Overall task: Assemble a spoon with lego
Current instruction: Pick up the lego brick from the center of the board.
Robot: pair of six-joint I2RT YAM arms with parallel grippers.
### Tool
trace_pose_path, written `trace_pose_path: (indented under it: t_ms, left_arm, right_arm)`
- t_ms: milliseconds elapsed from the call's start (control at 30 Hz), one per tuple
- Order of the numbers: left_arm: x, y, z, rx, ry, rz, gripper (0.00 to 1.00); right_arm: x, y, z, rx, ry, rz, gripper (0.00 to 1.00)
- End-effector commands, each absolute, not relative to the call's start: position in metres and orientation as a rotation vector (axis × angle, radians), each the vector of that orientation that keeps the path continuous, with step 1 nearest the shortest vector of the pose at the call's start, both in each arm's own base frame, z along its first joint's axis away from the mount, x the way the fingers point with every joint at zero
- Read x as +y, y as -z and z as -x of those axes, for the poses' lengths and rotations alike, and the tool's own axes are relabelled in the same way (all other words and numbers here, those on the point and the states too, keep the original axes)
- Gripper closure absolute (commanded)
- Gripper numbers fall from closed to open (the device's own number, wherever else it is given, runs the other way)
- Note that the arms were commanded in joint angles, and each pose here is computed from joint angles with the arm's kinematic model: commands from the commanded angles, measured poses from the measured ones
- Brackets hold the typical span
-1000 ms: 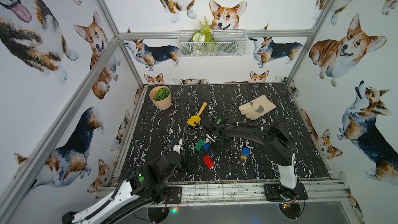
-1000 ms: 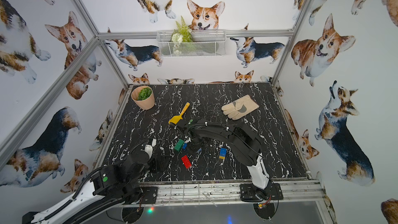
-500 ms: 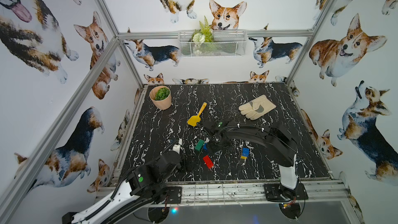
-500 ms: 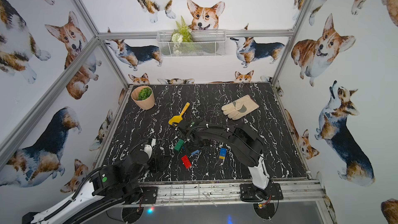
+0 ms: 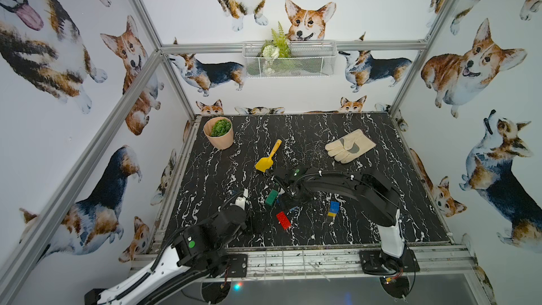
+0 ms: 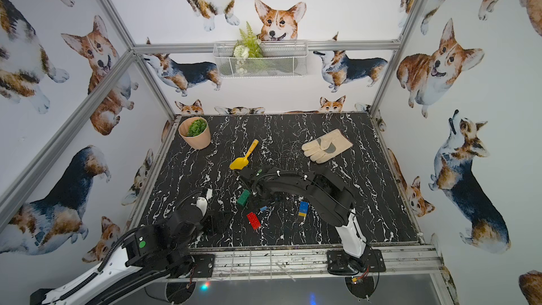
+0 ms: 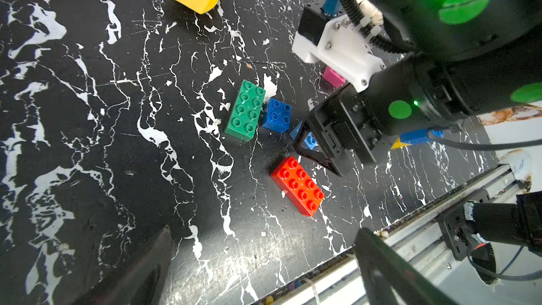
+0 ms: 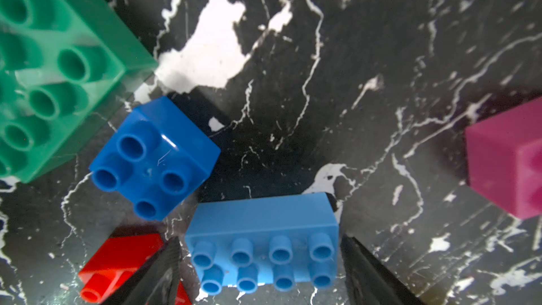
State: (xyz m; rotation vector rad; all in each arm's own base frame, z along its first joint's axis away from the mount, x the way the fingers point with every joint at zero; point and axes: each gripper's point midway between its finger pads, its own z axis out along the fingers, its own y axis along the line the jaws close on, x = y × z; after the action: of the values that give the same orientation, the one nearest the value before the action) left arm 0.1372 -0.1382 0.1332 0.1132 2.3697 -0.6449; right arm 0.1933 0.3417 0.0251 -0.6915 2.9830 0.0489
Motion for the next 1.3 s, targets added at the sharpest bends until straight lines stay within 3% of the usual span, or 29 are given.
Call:
trace_pose_path:
  t_ms: [0,433,700,967,1267]
  left_arm:
    - [-0.137,-0.134,-0.138,2.362,0.639,-0.102,0.00]
    - [-0.136,-0.133,-0.138,2.366,0.629,-0.105,0.00]
    - [-0.136,-0.132,-0.137,2.367,0.625,-0.107,0.00]
    - [-0.137,-0.134,-0.139,2.362,0.617,-0.118,0.00]
    - [-0.158,-0.137,-0.146,2.315,0.646,-0.215,0.00]
  right_arm:
    - [0.342,-0.024,-0.200,2.960,-0.018,0.646,0.16]
    - [0.340,-0.022,-0.204,2.955,0.003,0.628,0.27]
    - [0.337,-0.027,-0.203,2.958,0.004,0.611,0.41]
    - [0.325,-0.081,-0.202,2.899,-0.060,0.520,0.48]
    - [0.238,-0.150,-0.180,2.828,-0.021,0.141,0.52]
